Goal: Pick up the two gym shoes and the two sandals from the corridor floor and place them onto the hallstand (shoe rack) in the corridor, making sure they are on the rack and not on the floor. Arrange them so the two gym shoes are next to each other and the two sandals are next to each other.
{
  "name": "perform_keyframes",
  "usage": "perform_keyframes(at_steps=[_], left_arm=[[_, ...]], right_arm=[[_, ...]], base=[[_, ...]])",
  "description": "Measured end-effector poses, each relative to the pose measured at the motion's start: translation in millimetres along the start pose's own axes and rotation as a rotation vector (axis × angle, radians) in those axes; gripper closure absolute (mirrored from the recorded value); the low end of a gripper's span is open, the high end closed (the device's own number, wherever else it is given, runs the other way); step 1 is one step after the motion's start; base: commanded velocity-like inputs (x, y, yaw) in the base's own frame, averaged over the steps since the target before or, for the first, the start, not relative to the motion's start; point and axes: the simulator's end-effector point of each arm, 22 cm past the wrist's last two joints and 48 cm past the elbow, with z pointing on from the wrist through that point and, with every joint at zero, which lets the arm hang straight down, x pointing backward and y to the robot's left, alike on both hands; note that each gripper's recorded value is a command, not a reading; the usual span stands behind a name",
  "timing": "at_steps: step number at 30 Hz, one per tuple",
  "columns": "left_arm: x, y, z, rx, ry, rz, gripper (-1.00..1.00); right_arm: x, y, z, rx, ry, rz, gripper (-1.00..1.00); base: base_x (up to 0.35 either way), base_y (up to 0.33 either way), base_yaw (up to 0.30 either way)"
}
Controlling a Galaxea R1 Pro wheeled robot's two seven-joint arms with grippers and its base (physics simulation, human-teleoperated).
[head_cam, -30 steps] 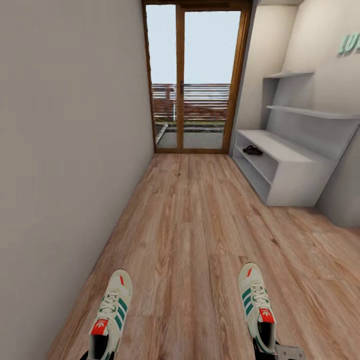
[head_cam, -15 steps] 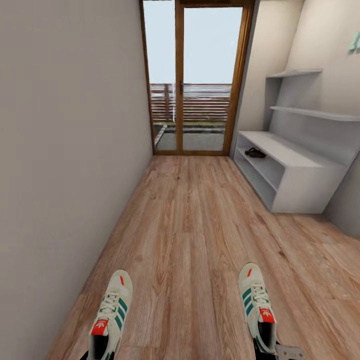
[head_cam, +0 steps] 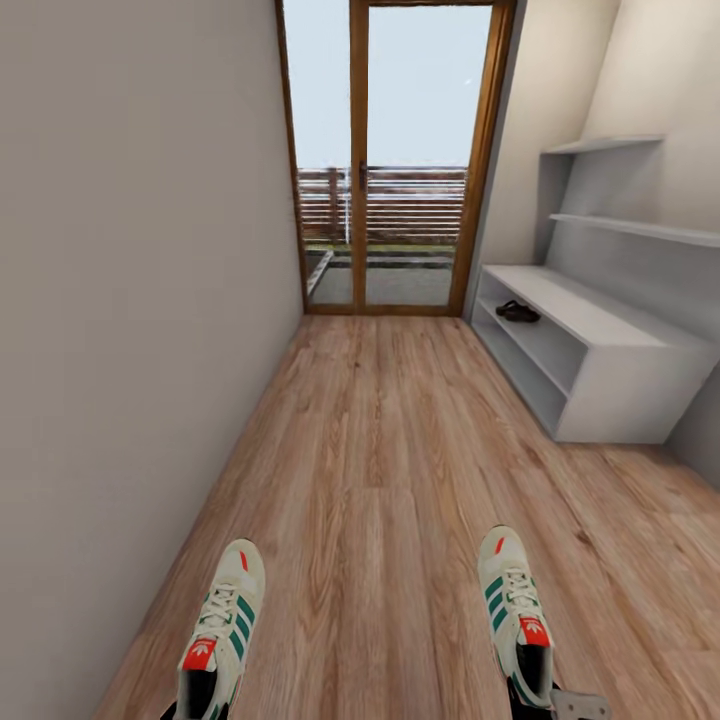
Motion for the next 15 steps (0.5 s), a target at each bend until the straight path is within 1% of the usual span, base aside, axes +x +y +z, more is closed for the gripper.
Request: perform_keyframes(at_steps=[12, 15], left_arm=[[0.3, -0.1, -0.1, 0.000, 0.001, 0.000, 1.00], [0.5, -0.1, -0.1, 0.000, 0.001, 0.000, 1.00]], right_arm=[[-0.4, 0.7, 0.0, 0.001, -0.001, 0.003, 1.00], [-0.2, 1.5, 0.0, 0.000, -0.001, 0.002, 1.00]], base=[[0.339, 0.000, 0.000], [0.339, 0.000, -0.097]])
